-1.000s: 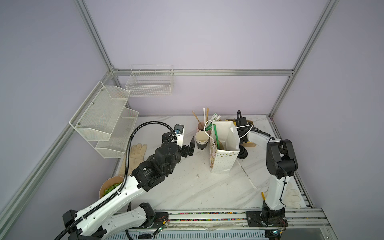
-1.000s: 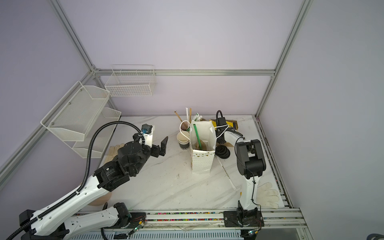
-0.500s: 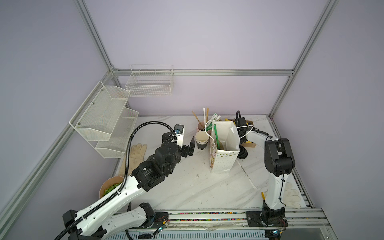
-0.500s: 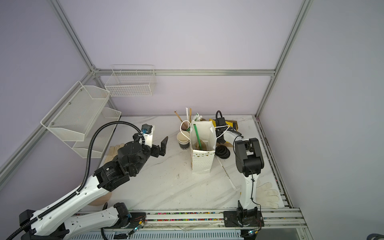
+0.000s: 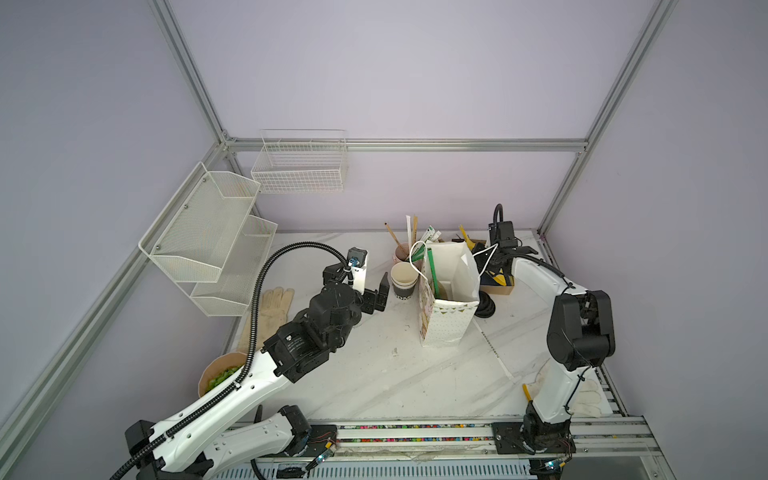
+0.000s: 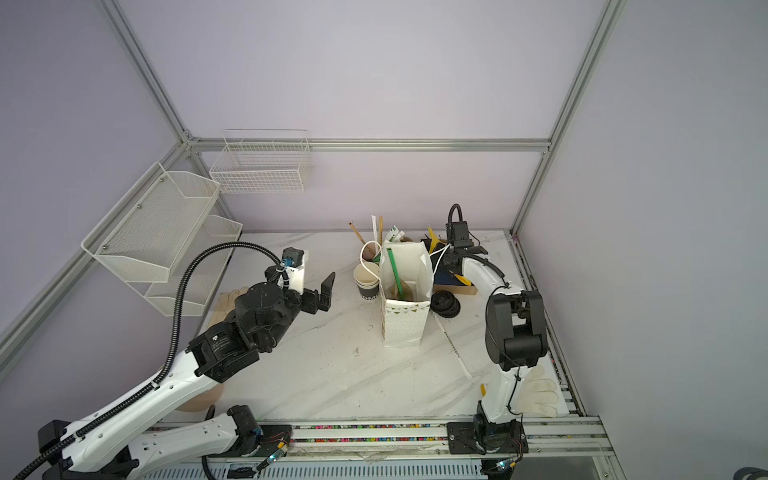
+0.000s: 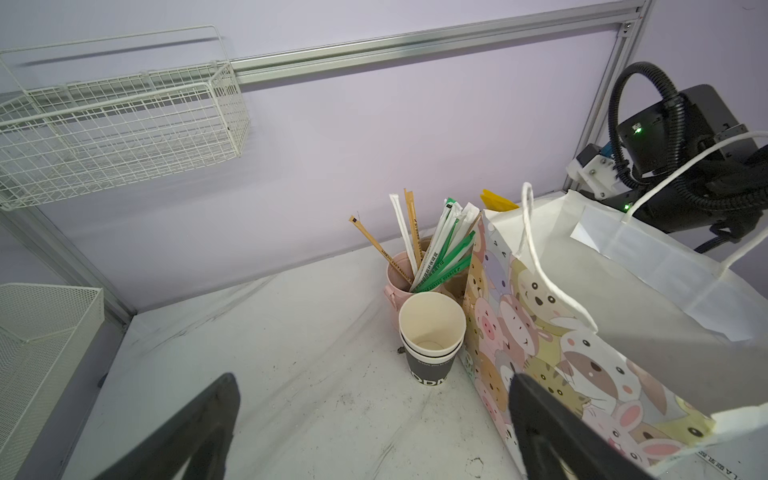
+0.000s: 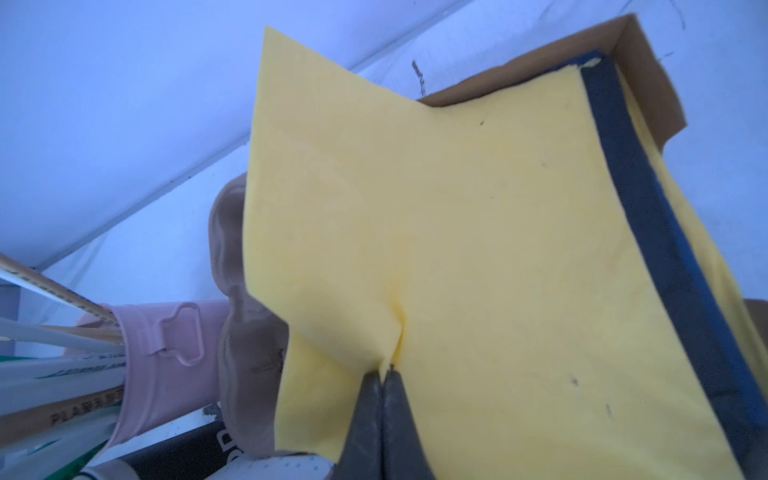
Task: Pack the takeout coffee
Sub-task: 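Raise the yellow napkin up out of the box with the right gripper, then peel the pinched yellow napkin off the stack with the right gripper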
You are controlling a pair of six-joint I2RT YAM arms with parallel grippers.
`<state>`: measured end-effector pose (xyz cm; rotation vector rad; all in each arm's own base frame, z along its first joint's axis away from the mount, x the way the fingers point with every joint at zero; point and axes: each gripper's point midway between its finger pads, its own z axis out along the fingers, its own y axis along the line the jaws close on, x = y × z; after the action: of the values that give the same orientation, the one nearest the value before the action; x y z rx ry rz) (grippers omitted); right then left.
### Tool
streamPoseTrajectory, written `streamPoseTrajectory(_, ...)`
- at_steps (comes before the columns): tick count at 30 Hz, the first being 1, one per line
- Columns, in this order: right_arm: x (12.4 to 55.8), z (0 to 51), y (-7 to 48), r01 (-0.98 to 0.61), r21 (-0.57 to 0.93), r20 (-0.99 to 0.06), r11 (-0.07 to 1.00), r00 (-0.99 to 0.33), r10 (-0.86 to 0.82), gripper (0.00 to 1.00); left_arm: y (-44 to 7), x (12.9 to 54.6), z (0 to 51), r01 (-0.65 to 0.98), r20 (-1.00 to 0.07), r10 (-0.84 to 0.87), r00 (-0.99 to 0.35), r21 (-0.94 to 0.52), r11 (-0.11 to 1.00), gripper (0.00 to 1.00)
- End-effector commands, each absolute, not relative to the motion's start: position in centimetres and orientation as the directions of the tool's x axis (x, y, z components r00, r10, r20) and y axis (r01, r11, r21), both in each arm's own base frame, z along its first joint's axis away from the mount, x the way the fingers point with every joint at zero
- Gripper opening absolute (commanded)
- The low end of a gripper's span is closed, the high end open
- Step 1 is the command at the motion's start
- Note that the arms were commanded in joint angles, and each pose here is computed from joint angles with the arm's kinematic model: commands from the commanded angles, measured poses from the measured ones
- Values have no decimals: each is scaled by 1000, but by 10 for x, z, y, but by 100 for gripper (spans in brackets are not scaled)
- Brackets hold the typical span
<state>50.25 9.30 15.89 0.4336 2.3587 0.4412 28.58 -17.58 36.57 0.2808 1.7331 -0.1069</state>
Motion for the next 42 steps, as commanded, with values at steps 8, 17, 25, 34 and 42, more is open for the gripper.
streamPoseTrajectory(8, 497, 211, 83, 163, 521, -592, 838, -638, 493, 0, -176, 288, 360, 250, -979, 140, -146, 100, 963, 100)
streamPoseTrajectory(17, 492, 194, 84, 181, 522, -560, 834, -664, 495, 0, -177, 288, 360, 256, -979, 138, -148, 97, 962, 100)
streamPoseTrajectory(25, 491, 175, 83, 190, 500, -548, 845, -686, 479, 0, -178, 287, 359, 260, -979, 140, -149, 98, 961, 100)
streamPoseTrajectory(34, 491, 158, 84, 198, 497, -530, 845, -701, 476, 5, -178, 287, 358, 262, -978, 141, -153, 98, 960, 100)
streamPoseTrajectory(42, 490, 147, 81, 217, 484, -521, 848, -707, 479, 18, -178, 288, 357, 263, -977, 145, -155, 100, 960, 100)
